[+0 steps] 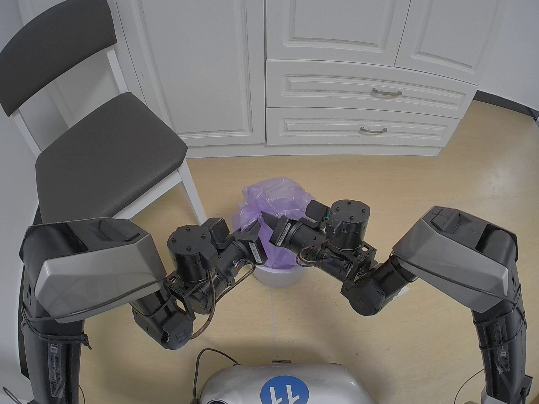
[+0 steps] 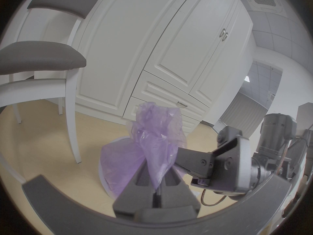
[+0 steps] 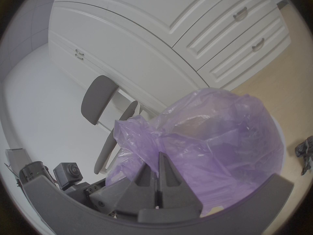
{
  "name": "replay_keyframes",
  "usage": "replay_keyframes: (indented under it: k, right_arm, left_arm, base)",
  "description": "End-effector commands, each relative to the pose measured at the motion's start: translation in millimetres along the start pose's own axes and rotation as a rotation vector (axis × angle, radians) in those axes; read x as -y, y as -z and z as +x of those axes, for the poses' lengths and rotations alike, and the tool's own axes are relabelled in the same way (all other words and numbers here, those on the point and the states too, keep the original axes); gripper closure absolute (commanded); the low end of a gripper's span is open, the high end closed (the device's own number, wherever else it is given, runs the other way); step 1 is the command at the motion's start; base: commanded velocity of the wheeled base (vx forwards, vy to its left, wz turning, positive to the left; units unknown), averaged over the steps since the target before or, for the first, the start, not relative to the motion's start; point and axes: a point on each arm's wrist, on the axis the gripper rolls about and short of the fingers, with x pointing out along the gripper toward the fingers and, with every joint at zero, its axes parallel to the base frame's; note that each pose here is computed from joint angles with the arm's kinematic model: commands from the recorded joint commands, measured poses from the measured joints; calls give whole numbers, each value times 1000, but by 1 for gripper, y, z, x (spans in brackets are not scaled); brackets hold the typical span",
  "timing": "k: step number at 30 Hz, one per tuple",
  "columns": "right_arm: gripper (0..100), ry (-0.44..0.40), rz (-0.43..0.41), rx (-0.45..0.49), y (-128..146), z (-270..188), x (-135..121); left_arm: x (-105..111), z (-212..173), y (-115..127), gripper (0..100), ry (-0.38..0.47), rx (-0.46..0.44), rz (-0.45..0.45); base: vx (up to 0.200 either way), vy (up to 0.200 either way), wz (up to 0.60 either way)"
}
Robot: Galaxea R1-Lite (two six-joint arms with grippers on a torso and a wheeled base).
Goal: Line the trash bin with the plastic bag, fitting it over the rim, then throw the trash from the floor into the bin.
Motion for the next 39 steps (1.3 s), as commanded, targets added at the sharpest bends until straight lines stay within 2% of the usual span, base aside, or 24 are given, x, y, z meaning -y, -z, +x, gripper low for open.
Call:
replay_keyframes:
  k: [1, 11, 22, 27, 31, 32, 34, 36, 37, 39]
  right_arm:
    - [100, 19, 83, -23, 4, 13, 25]
    - [100, 92, 175, -39, 9, 31, 84]
    - [100, 126, 184, -48, 9, 36, 97]
    - [100, 146, 166, -8, -9, 30, 95]
    - [100, 155, 133, 0, -17, 26, 90]
    - [100, 171, 37, 7, -25, 21, 89]
    - [100, 195, -60, 20, -34, 16, 88]
    - [100, 200, -92, 24, -38, 14, 87]
    - [100, 208, -138, 28, -46, 8, 86]
    - [100, 212, -153, 38, -54, 4, 83]
  left_arm:
    - [-1, -2, -2, 100, -3, -1, -1]
    - [-5, 16, 23, 100, -4, -12, -24]
    - [-8, 27, 39, 100, -5, -19, -64]
    - [-4, 38, 47, 100, 11, -2, -78]
    - [-5, 39, 46, 100, 12, 1, -80]
    - [-4, 40, 44, 100, 16, 8, -85]
    - [-2, 42, 42, 100, 22, 17, -87]
    - [1, 42, 42, 100, 30, 17, -89]
    - [12, 41, 46, 100, 56, 7, -90]
    - [18, 41, 50, 100, 69, -1, -90]
  base:
    - [0, 0, 0]
    - [0, 0, 0]
    - [0, 0, 0]
    - [0, 0, 0]
    - [0, 0, 0]
    - [0, 0, 0]
    - [0, 0, 0]
    - [0, 0, 0]
    - [0, 0, 0]
    - [0, 0, 0]
